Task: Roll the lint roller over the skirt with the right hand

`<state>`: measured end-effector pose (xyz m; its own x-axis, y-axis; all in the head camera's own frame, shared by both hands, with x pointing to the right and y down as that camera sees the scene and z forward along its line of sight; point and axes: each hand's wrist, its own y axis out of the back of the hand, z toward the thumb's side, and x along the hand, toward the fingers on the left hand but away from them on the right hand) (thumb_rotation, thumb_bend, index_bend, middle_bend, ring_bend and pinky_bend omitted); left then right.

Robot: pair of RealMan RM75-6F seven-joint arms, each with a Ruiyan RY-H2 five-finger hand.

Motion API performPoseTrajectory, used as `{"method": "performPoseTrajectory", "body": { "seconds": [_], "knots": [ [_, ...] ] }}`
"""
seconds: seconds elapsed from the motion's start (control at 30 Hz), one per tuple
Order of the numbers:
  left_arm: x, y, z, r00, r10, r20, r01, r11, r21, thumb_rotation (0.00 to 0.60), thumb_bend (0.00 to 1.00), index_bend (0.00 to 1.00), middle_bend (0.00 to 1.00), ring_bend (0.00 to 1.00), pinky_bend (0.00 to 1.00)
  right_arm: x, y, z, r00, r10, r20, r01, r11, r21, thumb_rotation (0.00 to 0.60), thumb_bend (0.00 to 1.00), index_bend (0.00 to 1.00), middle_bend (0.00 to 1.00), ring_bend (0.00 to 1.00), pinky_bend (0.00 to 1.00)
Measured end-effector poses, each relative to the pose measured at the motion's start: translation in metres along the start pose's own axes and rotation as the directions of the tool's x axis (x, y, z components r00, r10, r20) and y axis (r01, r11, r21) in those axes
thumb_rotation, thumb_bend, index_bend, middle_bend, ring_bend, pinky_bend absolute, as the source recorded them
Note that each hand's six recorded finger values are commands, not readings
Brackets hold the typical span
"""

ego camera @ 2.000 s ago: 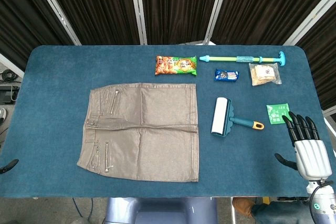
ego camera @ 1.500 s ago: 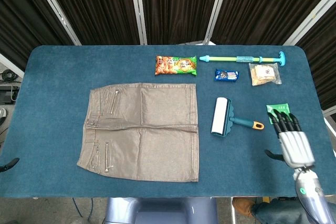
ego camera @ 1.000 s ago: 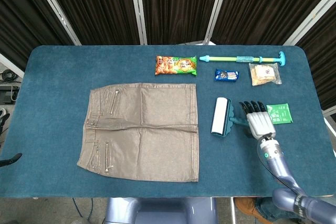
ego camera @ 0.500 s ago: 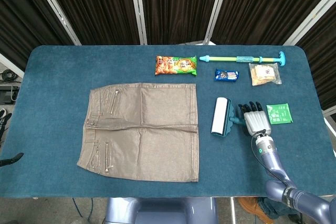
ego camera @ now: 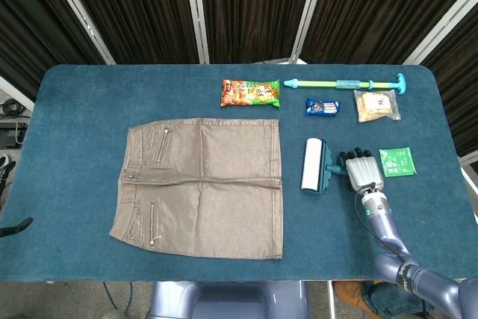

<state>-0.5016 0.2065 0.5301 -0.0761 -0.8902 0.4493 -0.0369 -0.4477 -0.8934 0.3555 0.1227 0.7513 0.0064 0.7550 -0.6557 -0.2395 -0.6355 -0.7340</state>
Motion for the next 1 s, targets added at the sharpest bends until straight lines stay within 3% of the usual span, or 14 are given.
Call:
{"method": "performPoseTrajectory", "body": {
  "seconds": [0.07,0.2,0.37,0.6,0.87,1.0],
  "knots": [
    [0.000,0.000,-0.001,1.000,-0.001,-0.002,0.001,1.000,-0.001,0.600,0.00,0.00,0.00,0.00,0.00,-0.001,0.000,0.001,1.000,-0.010,0.000,0.010,1.000,0.012,0.600,0.62,0.32,0.43,0.32,0.41],
    [0.000,-0.001,0.000,1.000,-0.004,-0.001,0.004,1.000,-0.001,0.600,0.00,0.00,0.00,0.00,0.00,-0.003,0.001,0.002,1.000,-0.025,-0.008,0.025,0.999,0.034,0.600,0.73,0.40,0.53,0.41,0.46],
    [0.000,0.000,0.000,1.000,-0.002,0.000,0.002,1.000,-0.004,0.600,0.00,0.00,0.00,0.00,0.00,-0.002,0.009,0.004,0.998,-0.058,-0.037,0.060,0.997,0.042,0.600,0.83,0.45,0.55,0.44,0.48],
    [-0.001,0.002,0.001,1.000,-0.001,0.008,0.001,1.000,-0.010,0.600,0.00,0.00,0.00,0.00,0.00,0.007,0.037,0.005,0.983,-0.152,-0.107,0.156,0.987,0.025,0.600,0.94,0.46,0.55,0.44,0.48],
    [-0.004,0.005,0.003,1.000,0.008,0.022,-0.008,1.000,-0.020,0.600,0.00,0.00,0.00,0.00,0.00,0.024,0.077,0.021,0.943,-0.231,-0.238,0.234,0.972,-0.016,0.600,0.96,0.46,0.55,0.44,0.48],
    [-0.004,0.005,0.005,1.000,0.006,0.029,-0.005,1.000,-0.020,0.600,0.00,0.00,0.00,0.00,0.00,0.037,0.095,0.045,0.911,-0.243,-0.334,0.257,0.966,-0.002,0.600,0.97,0.46,0.55,0.44,0.48]
  ]
}}
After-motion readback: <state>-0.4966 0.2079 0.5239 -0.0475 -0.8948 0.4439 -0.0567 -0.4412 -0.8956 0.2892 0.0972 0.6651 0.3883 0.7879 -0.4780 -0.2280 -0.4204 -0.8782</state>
